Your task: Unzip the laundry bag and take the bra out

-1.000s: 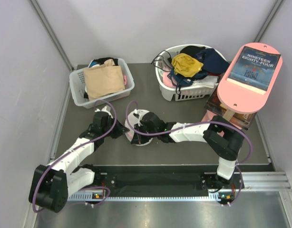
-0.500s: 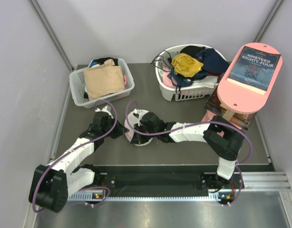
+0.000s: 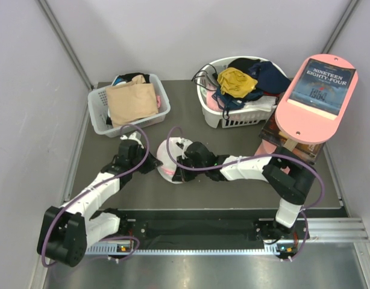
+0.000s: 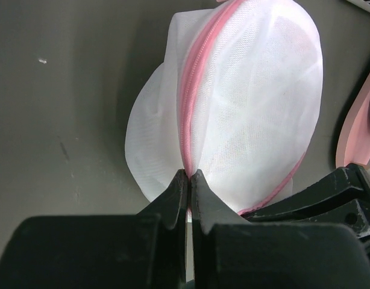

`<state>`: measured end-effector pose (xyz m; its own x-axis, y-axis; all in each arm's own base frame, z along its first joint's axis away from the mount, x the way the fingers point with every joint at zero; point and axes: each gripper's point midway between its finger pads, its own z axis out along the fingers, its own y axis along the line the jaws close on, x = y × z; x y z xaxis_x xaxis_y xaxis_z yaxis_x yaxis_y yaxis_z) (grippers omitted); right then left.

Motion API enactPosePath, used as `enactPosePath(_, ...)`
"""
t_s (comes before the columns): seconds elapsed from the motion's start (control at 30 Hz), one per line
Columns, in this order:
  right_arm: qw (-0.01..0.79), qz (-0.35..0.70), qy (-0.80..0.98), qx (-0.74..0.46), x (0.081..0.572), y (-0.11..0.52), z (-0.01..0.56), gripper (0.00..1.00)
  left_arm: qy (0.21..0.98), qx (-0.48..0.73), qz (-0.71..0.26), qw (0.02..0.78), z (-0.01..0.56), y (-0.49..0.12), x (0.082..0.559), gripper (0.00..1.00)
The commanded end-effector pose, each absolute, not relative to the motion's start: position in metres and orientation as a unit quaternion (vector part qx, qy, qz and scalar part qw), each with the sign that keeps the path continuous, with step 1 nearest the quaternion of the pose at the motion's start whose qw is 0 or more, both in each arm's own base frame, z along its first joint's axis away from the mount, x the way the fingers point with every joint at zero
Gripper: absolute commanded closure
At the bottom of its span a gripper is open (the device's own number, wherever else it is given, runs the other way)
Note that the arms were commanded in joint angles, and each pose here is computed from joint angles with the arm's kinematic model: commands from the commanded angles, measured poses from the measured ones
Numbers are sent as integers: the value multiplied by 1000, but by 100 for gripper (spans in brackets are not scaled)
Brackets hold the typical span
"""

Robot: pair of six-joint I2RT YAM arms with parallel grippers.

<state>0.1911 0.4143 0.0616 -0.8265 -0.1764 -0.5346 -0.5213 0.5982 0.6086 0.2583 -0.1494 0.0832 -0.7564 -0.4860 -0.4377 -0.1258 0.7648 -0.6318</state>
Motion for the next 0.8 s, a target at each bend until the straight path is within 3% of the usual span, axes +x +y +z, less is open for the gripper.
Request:
enactPosePath(0.0, 248, 408, 859, -187, 205, 403, 81, 100, 883, -166, -284, 334, 96, -143, 274, 100)
enactPosePath(0.53, 249, 417, 852, -194, 207, 408, 86, 100, 877, -134, -308, 344, 113, -164, 317, 99)
enactPosePath(0.57, 248, 419, 851, -196, 206, 410, 87, 100, 880, -134, -307, 338, 111, -165, 317, 81)
enactPosePath(0.7, 247, 424, 849, -196, 205, 413, 88, 100, 880, -139, -310, 330, 112, -166, 312, 42)
enactPosePath(0.77, 245, 432, 845, -196, 204, 417, 90, 100, 878, -146, -310, 333, 114, -163, 306, 34)
